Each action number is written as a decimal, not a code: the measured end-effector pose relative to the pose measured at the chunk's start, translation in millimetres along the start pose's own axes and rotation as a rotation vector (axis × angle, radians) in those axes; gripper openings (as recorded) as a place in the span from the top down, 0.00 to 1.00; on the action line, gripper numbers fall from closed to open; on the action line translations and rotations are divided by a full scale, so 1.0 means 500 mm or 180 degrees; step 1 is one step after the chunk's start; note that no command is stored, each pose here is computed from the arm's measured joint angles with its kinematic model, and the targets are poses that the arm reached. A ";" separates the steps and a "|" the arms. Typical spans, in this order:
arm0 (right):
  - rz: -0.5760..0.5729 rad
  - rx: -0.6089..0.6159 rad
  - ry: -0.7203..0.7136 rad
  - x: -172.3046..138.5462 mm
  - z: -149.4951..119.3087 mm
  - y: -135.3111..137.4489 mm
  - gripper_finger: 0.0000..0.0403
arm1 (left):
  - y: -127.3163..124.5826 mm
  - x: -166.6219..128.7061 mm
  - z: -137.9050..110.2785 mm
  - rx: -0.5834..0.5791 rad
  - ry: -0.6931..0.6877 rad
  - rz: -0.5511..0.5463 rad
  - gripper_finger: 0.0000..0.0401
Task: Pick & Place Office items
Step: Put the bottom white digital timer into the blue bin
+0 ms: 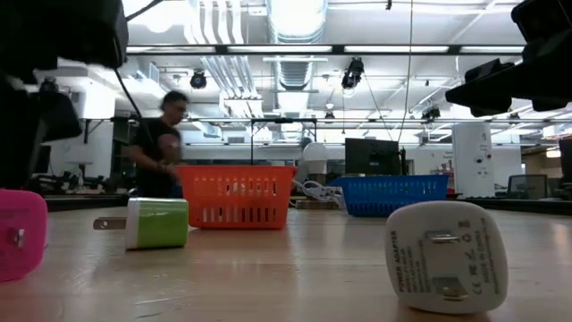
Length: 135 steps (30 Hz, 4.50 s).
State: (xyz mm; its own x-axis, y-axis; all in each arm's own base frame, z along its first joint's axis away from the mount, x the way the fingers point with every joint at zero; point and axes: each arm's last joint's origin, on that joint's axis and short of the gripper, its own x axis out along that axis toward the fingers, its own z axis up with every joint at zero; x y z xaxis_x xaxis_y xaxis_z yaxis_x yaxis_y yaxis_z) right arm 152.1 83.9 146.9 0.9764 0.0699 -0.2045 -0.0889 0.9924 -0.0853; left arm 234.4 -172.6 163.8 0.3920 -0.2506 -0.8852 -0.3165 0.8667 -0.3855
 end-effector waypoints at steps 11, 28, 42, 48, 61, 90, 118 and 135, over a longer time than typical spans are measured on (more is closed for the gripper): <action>0.0029 -0.0081 0.0051 -0.001 -0.004 0.003 0.46 | -0.020 0.036 0.011 -0.0126 0.0191 0.0403 0.30; 0.0033 -0.0131 0.0050 -0.001 -0.004 0.003 0.46 | -0.015 0.034 0.011 -0.0189 0.0286 0.0813 0.30; 0.0034 -0.0120 0.0049 -0.001 -0.004 0.003 0.46 | -0.011 0.032 -0.001 0.0188 0.0420 0.0912 0.30; 0.0034 -0.0110 0.0050 -0.001 -0.004 0.003 0.46 | -0.004 0.027 -0.017 0.0466 0.0608 0.1074 0.30; 0.0036 -0.0096 0.0049 -0.001 -0.004 0.003 0.46 | -0.004 0.027 -0.018 0.0541 0.0529 0.1126 0.60; 0.0033 -0.0034 0.0028 -0.001 -0.002 0.003 0.46 | -0.018 0.000 0.004 0.1450 -0.1439 0.1631 0.89; -0.0551 0.0067 -0.0595 0.028 0.034 -0.121 0.46 | 0.221 -0.001 0.345 0.2285 -0.3370 -0.0109 0.89; -0.0577 0.0117 -0.0641 0.041 0.042 -0.172 0.46 | 0.244 0.032 0.481 0.2484 -0.3549 -0.0249 0.89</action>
State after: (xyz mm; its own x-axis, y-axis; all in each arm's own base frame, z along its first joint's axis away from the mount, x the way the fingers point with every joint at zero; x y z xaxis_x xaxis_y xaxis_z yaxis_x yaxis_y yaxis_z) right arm 184.1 2.1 170.4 0.9955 -0.0941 0.0091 0.0945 0.9933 -0.0666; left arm 409.7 32.6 165.0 0.9870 -0.1538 -0.0463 0.1591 0.9757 0.1508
